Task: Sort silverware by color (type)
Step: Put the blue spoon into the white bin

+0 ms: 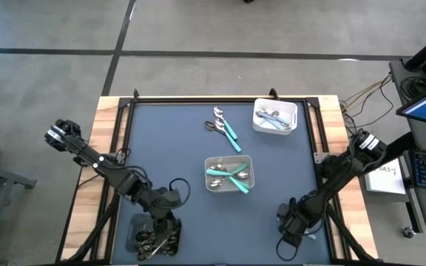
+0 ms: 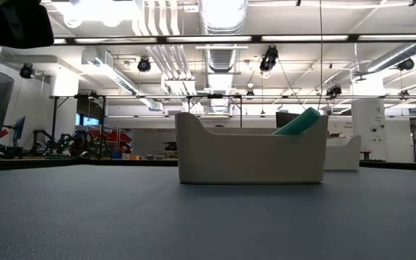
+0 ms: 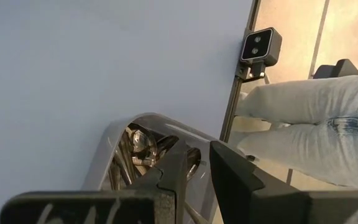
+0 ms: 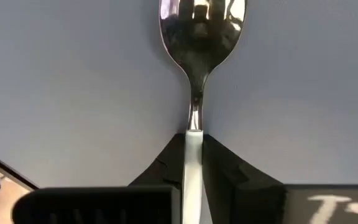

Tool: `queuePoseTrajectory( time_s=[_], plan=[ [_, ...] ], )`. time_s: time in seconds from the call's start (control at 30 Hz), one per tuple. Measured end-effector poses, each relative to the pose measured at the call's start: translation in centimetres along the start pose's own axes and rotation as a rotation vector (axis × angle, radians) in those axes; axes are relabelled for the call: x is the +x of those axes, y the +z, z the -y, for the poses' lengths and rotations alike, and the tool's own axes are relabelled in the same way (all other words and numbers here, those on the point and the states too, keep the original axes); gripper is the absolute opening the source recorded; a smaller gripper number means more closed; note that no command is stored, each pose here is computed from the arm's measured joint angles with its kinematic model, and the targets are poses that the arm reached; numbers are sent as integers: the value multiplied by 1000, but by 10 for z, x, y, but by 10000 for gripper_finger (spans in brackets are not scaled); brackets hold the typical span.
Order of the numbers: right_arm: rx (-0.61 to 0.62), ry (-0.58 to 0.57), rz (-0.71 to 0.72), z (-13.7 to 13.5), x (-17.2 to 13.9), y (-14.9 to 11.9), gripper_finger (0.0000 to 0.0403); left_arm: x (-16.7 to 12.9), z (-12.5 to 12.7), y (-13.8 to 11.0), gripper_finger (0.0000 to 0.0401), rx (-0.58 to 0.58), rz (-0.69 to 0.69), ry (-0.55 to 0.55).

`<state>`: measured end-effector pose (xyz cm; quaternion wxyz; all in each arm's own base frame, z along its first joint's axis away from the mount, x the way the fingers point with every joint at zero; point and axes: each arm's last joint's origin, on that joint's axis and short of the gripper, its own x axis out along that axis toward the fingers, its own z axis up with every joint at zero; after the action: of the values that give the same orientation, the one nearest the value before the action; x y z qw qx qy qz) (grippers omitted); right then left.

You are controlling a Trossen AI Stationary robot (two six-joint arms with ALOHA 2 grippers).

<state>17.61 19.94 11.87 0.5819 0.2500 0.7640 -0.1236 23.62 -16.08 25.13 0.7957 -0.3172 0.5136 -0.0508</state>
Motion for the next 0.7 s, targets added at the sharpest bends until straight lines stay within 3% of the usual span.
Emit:
queuePoseTrajectory(
  time_s=[0.13, 0.33, 0.7],
  plan=[
    [-46, 62, 23, 2, -19, -6, 23, 0, 0, 0, 53, -13, 1, 0],
    [-73, 126, 276, 16, -61, 1, 21, 0, -1, 3, 53, -17, 65, 37],
    [-55, -20, 687, 89, -137, 42, 20, -2, -7, 14, 53, -49, 254, 132]
  ],
)
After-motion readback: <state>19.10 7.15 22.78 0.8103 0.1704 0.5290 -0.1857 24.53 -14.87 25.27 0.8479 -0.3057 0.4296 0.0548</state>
